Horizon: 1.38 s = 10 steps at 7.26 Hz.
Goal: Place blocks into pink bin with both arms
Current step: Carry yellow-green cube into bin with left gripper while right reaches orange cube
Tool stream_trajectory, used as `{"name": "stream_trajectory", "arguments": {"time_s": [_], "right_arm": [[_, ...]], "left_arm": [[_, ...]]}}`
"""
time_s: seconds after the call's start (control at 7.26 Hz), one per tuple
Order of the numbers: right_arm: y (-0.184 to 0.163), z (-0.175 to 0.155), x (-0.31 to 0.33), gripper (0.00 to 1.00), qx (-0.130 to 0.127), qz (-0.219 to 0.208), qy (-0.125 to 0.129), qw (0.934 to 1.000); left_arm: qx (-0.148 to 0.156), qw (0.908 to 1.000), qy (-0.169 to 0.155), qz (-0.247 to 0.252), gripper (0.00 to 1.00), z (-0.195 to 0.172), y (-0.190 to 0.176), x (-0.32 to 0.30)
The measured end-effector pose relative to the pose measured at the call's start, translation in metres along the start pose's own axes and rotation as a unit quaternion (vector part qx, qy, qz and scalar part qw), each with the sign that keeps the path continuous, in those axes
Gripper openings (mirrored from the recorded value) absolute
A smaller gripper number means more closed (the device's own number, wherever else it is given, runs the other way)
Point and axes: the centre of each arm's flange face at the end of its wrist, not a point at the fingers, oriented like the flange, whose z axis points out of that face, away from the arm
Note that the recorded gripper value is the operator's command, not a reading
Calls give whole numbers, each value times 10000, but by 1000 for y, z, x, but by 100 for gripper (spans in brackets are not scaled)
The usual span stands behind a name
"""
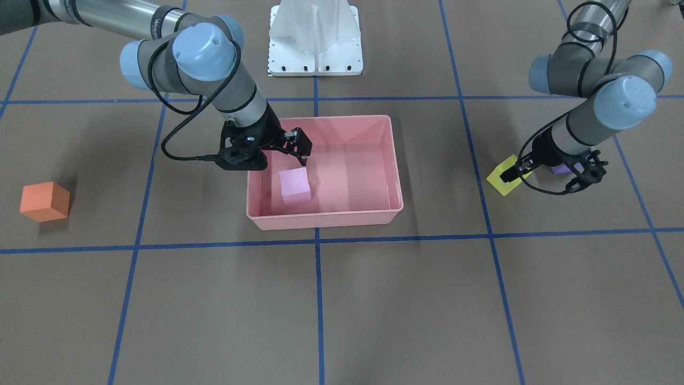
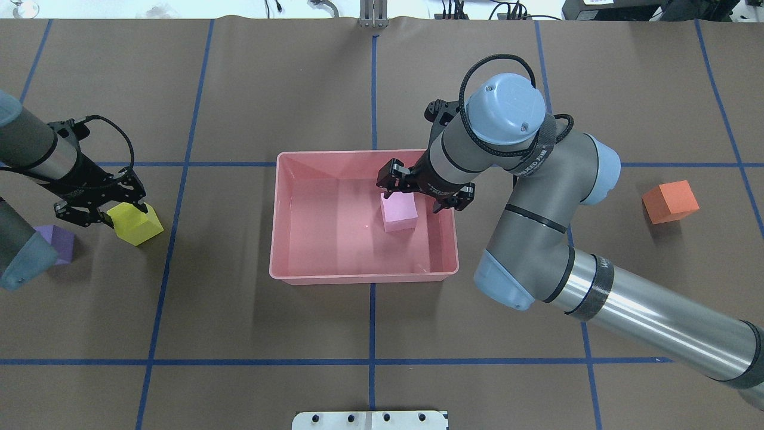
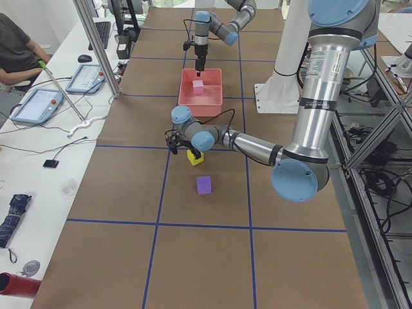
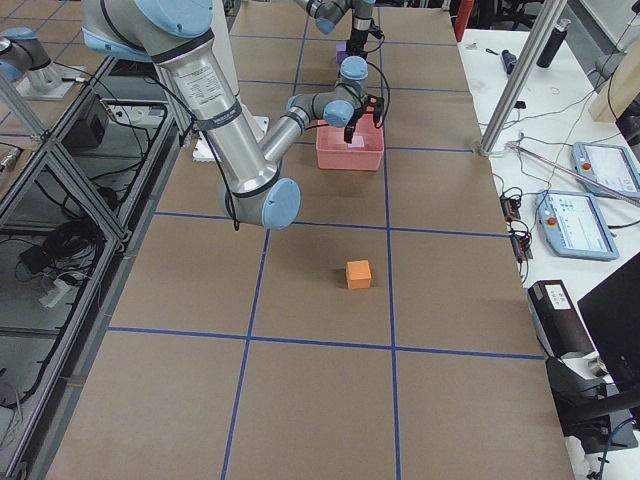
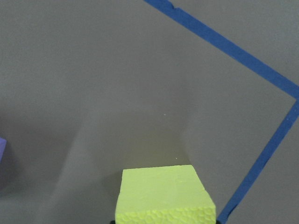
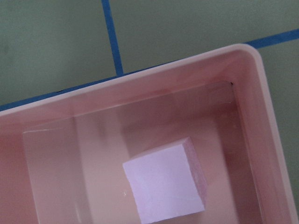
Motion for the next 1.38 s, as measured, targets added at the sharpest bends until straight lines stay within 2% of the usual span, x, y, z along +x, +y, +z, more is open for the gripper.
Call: {"name": "stream_trajectory", "arguments": {"time_s": [0.41,0.69,0.96,1.1,1.38], "right_arm": [[-14,-46,36,99,207,83,-153,9996],[-39,-73,74,99,285,284,-133,9991],[-70,-96,125,99,304,547,-13,9980],[-83,-104,153,99,345,539,88,9979],[-102,-113,216,99,438,319,379,9978]], "left_arm": [[-307,9978,569,129,0,-55,37,36],[-414,9934,1068,-96,1,-102,64,101],[-515,9880,1403,-376,3,-131,86,174],[-583,9867,1452,-451,3,-131,96,210],[-591,9889,1279,-464,7,-88,129,261]]}}
